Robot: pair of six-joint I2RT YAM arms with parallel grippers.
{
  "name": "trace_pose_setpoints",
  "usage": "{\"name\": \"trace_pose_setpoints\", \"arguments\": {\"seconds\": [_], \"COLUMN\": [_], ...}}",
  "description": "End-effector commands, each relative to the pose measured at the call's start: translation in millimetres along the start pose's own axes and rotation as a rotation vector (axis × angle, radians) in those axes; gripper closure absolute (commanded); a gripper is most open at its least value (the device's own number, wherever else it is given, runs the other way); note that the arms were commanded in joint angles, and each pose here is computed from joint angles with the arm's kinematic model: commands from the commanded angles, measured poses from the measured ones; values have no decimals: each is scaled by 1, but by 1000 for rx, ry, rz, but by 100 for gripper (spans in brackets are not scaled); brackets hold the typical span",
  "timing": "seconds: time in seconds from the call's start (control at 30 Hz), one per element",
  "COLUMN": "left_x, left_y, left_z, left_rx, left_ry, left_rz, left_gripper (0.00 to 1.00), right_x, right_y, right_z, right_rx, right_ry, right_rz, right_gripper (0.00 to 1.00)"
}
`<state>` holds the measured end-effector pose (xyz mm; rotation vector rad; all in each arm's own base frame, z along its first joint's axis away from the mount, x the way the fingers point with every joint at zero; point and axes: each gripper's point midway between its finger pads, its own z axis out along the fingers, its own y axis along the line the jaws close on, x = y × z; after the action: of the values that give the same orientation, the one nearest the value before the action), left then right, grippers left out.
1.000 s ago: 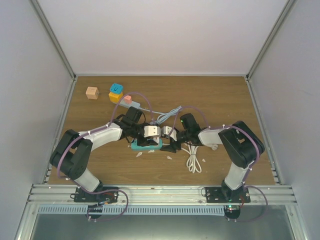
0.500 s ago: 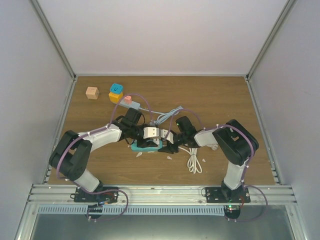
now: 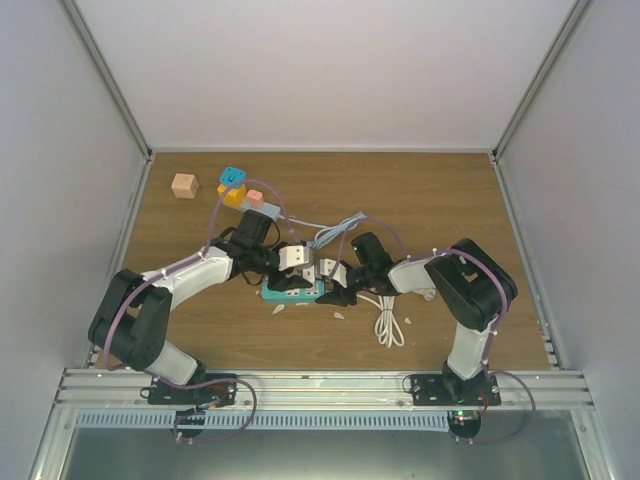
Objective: Pull the plug off the socket
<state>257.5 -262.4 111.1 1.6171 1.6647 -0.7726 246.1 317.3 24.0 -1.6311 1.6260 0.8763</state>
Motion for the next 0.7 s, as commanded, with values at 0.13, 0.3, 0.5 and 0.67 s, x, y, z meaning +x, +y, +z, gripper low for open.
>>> {"name": "trace_pose_setpoints", "arguments": {"seconds": [0.13, 0.3, 0.5, 0.67], "left_x": [9, 39, 86, 141], "left_y": [36, 73, 112, 139], "left_z": [-62, -119, -193, -236], "left_rx": [-120, -241, -334, -379], "left_ry": [18, 178, 412, 723], "left_rz": [-4, 13, 11, 62], "left_gripper": [67, 66, 67, 67], "right_x": [5, 4, 1, 0], "right_y": [-1, -1, 0, 0], "right_z": [3, 2, 1, 1], "right_rx": [-3, -11, -17, -16], "right_ry": [11, 10, 4, 5], "right_rz": [2, 4, 3, 0], "right_gripper": [65, 64, 64, 64]}}
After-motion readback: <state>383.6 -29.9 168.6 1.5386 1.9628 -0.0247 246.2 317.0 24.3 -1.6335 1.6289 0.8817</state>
